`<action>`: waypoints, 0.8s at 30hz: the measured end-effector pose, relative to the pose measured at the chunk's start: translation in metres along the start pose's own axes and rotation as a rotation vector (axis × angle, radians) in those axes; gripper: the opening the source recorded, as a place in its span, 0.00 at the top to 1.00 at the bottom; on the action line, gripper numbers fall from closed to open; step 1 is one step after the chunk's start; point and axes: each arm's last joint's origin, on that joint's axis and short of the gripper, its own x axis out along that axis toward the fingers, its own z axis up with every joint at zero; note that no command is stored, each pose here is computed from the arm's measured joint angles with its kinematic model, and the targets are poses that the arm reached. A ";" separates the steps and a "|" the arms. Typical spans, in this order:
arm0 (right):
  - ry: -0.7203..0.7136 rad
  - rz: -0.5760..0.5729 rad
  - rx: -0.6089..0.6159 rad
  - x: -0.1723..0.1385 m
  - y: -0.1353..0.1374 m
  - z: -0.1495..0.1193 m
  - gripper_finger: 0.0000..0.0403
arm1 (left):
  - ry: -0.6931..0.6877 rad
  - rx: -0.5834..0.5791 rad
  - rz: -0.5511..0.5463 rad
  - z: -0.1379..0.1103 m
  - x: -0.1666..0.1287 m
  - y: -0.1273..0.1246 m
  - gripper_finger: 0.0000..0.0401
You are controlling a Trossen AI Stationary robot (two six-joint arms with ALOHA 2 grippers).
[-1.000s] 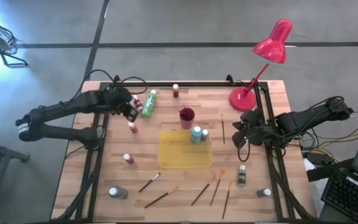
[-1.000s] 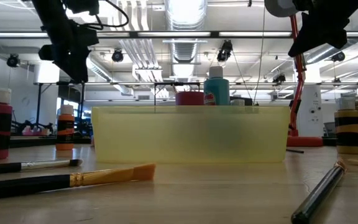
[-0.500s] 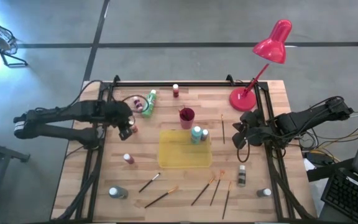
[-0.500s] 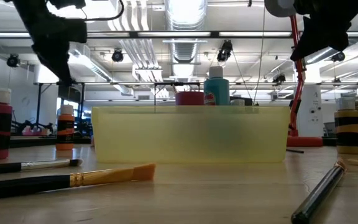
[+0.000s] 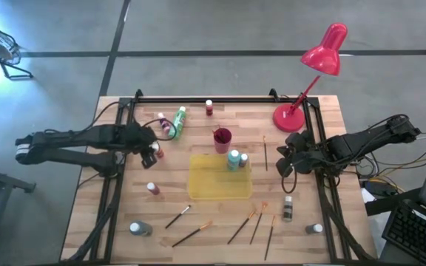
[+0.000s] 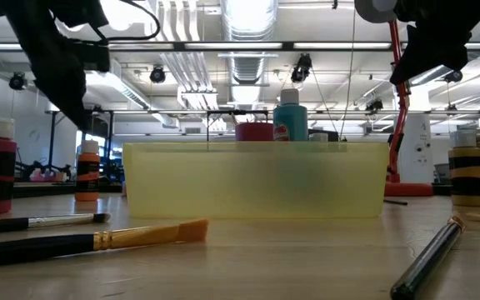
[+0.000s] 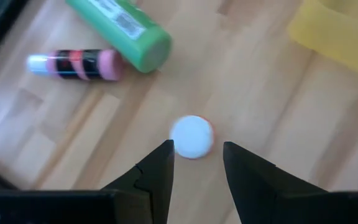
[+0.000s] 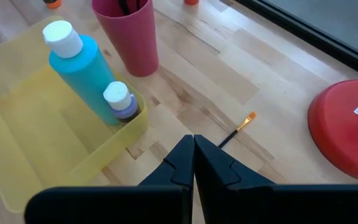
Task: Pick & Place Paint Supplies
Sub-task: Put the small orange paint bottle into the yellow bin
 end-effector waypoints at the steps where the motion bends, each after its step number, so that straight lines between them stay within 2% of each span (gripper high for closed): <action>1: 0.000 0.000 0.000 0.000 0.000 0.000 0.98 | -0.003 -0.003 0.010 0.001 0.001 0.000 0.64; 13: -0.001 0.001 0.000 0.000 0.000 0.000 0.98 | 0.082 -0.116 0.008 0.009 0.018 -0.008 0.64; 24: -0.002 0.001 0.001 0.000 0.000 0.000 0.98 | 0.102 -0.097 0.104 0.017 0.022 -0.009 0.64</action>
